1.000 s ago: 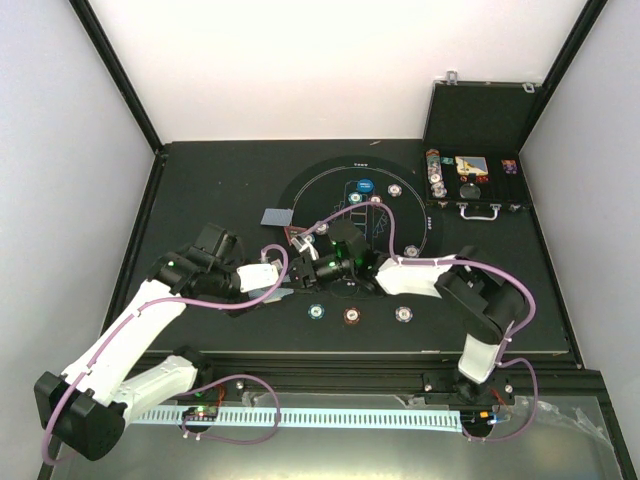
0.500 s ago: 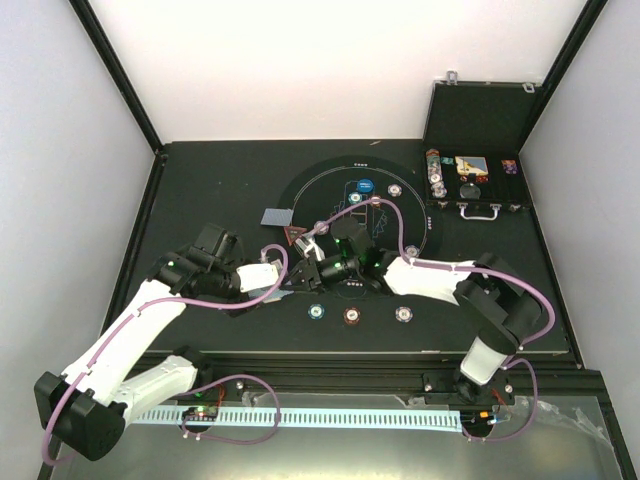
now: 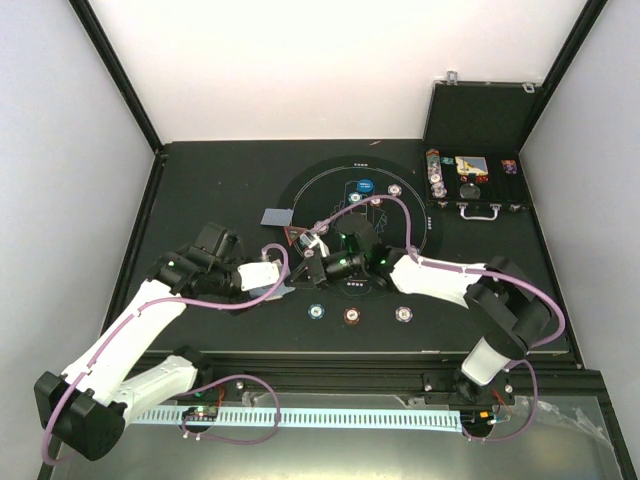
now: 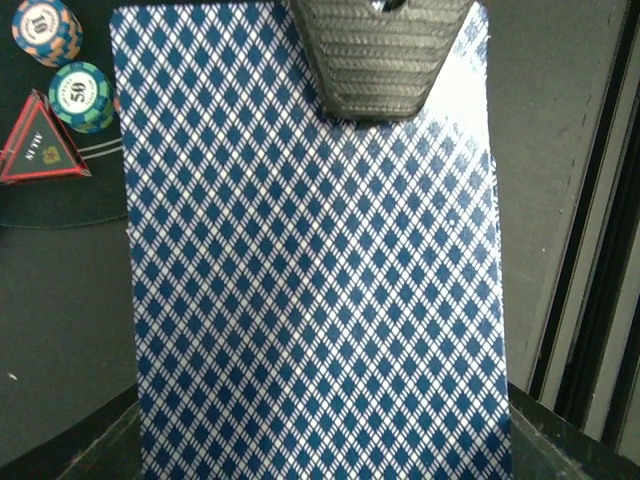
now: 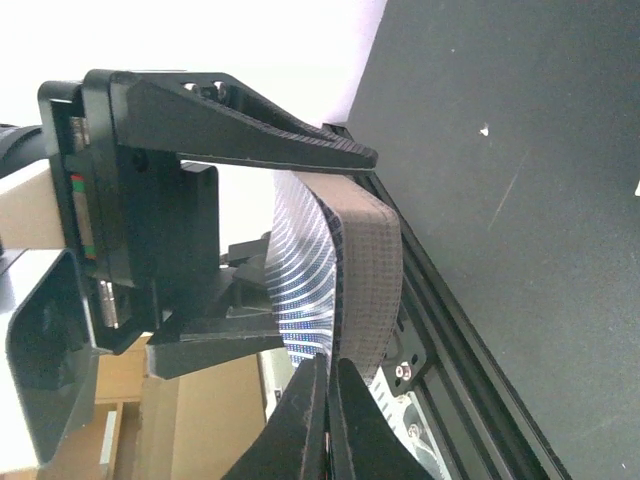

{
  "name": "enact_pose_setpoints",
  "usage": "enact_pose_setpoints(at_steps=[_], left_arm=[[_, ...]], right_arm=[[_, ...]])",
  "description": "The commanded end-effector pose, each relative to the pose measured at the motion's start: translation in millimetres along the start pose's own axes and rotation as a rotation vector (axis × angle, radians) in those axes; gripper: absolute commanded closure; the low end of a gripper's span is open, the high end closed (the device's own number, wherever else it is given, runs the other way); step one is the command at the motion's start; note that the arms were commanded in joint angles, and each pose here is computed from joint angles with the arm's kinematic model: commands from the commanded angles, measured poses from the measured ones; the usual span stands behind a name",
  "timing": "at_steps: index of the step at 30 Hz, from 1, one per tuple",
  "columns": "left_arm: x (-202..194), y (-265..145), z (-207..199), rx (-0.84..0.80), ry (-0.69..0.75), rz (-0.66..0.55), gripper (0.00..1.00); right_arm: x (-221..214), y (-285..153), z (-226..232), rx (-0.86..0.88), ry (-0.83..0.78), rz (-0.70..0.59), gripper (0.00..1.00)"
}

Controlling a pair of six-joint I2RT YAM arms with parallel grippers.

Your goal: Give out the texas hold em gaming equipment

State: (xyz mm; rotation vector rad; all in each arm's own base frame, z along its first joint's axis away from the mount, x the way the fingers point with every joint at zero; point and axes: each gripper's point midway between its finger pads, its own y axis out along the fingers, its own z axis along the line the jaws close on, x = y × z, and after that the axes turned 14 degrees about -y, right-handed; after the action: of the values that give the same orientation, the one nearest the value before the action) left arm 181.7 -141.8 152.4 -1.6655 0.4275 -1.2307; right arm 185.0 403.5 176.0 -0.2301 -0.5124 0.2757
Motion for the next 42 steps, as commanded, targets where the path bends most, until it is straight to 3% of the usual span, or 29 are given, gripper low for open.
enact_pose_setpoints(at_steps=[1, 13, 19, 28, 33, 40, 42], left_arm=[[4, -4, 4, 0.021, 0.012, -0.012, 0.93], [1, -3, 6, 0.03, 0.011, 0.002, 0.93], [2, -4, 5, 0.024, 0.006, -0.001, 0.93], [2, -6, 2, 0.013, 0.0, 0.0, 0.93], [-3, -5, 1, 0.016, -0.004, 0.012, 0.93], [-6, -6, -1, 0.02, -0.001, 0.008, 0.93], [-6, -6, -1, 0.017, -0.003, 0.007, 0.93]], right_arm=[[11, -21, 3, 0.025, 0.021, -0.054, 0.99], [69, -113, -44, -0.106, 0.024, -0.168, 0.99], [130, -173, -121, -0.278, 0.101, -0.276, 0.99], [213, -211, -246, -0.555, 0.215, -0.346, 0.99], [230, -222, -302, -0.644, 0.29, -0.375, 0.99], [235, -244, -333, -0.729, 0.334, -0.422, 0.98], [233, -250, -334, -0.756, 0.34, -0.418, 0.92]])
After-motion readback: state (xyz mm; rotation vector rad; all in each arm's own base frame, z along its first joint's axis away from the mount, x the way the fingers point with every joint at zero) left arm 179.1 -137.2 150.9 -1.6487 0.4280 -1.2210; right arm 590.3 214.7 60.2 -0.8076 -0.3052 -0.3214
